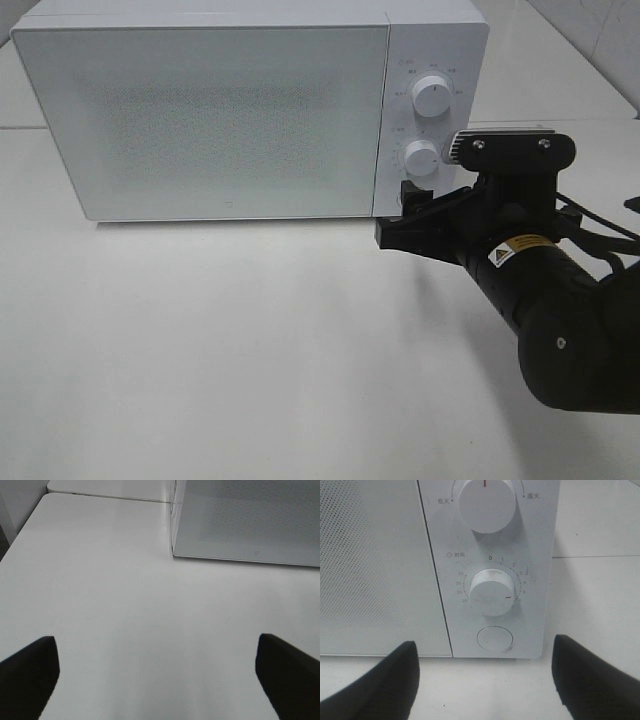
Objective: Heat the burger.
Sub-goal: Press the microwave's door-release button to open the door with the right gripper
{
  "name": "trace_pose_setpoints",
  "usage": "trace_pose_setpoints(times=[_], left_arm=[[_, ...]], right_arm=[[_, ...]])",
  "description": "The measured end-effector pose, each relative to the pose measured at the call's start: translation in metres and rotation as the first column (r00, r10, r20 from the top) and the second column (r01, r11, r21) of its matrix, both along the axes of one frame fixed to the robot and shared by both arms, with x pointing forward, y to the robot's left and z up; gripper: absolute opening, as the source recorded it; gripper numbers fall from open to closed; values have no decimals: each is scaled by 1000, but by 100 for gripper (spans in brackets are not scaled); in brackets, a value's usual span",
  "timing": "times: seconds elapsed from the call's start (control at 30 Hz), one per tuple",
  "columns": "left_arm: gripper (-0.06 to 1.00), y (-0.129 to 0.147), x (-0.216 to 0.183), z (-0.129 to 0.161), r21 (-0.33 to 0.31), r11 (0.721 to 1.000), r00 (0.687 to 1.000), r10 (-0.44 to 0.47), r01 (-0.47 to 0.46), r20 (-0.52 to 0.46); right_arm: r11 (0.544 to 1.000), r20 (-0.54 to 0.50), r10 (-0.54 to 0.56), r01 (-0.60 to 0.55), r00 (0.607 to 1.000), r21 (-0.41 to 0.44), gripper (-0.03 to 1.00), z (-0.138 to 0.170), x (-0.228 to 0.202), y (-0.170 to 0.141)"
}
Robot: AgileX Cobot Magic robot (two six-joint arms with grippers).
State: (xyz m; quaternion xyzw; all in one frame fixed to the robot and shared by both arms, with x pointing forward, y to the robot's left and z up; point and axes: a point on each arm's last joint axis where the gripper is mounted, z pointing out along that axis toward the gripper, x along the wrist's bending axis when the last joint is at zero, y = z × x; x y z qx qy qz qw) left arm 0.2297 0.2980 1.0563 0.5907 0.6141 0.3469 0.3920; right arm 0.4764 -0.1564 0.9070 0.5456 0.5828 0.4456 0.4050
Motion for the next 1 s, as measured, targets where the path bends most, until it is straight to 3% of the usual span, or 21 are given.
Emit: trace_pose_setpoints(times=[0.1, 0.23, 0.27, 0.33, 0.43, 0.5, 0.53, 0.6, 0.63, 0.67, 0.7, 0.73, 0.77, 0.8, 0.83, 0.87, 0.93, 0.97, 1.0], left_arm=[[99, 0, 0, 0, 0, 1000, 1000, 0, 0, 0], [99, 0, 0, 0, 0, 1000, 1000, 0, 0, 0], [99, 0, 0, 0, 0, 1000, 1000, 0, 0, 0], [99, 0, 0, 0, 0, 1000, 1000, 0, 0, 0], [99, 0, 0, 0, 0, 1000, 1000, 0, 0, 0], [99, 0, 0, 0, 0, 1000, 1000, 0, 0, 0], [99, 0, 0, 0, 0, 1000, 1000, 0, 0, 0], [99, 0, 0, 0, 0, 1000, 1000, 0, 0, 0], [99, 0, 0, 0, 0, 1000, 1000, 0, 0, 0], [99, 0, 0, 0, 0, 1000, 1000, 0, 0, 0], [99, 0, 0, 0, 0, 1000, 1000, 0, 0, 0], [99, 0, 0, 0, 0, 1000, 1000, 0, 0, 0], [99, 0, 0, 0, 0, 1000, 1000, 0, 0, 0], [99, 0, 0, 0, 0, 1000, 1000, 0, 0, 0], [99, 0, 0, 0, 0, 1000, 1000, 0, 0, 0], [99, 0, 0, 0, 0, 1000, 1000, 0, 0, 0], [99, 0, 0, 0, 0, 1000, 1000, 0, 0, 0], [99, 0, 0, 0, 0, 1000, 1000, 0, 0, 0], [99, 0, 0, 0, 0, 1000, 1000, 0, 0, 0]], right_arm=[[999, -15, -11, 11, 1000, 42, 74, -1, 0, 0], [977, -65, -49, 62, 997, 203, 73, -4, -1, 1], [977, -65, -49, 62, 997, 203, 73, -4, -1, 1], [943, -86, -80, 103, 993, 316, 71, -4, -1, 1], [911, -103, -99, 131, 990, 390, 68, -4, -1, 1], [833, -137, -131, 184, 982, 522, 62, -4, -1, 1], [833, -137, -131, 184, 982, 522, 62, -4, -1, 1], [685, -190, -168, 254, 967, 683, 55, -4, -1, 1], [685, -190, -168, 254, 967, 683, 55, -4, -1, 1], [637, -206, -176, 271, 962, 722, 50, -4, -1, 1], [544, -236, -188, 301, 953, 783, 45, -4, -1, 1], [544, -236, -188, 301, 953, 783, 45, -4, -1, 1], [500, -249, -192, 313, 949, 807, 42, -4, -1, 1], [500, -249, -192, 313, 949, 807, 42, -4, -1, 1], [426, -272, -197, 332, 942, 842, 37, -4, -1, 1], [426, -272, -197, 332, 942, 842, 37, -4, -1, 1], [272, -316, -202, 363, 927, 891, 28, -4, -1, 1], [272, -316, -202, 363, 927, 891, 28, -4, -1, 1], [235, -327, -201, 369, 923, 899, 22, -4, -1, 1]])
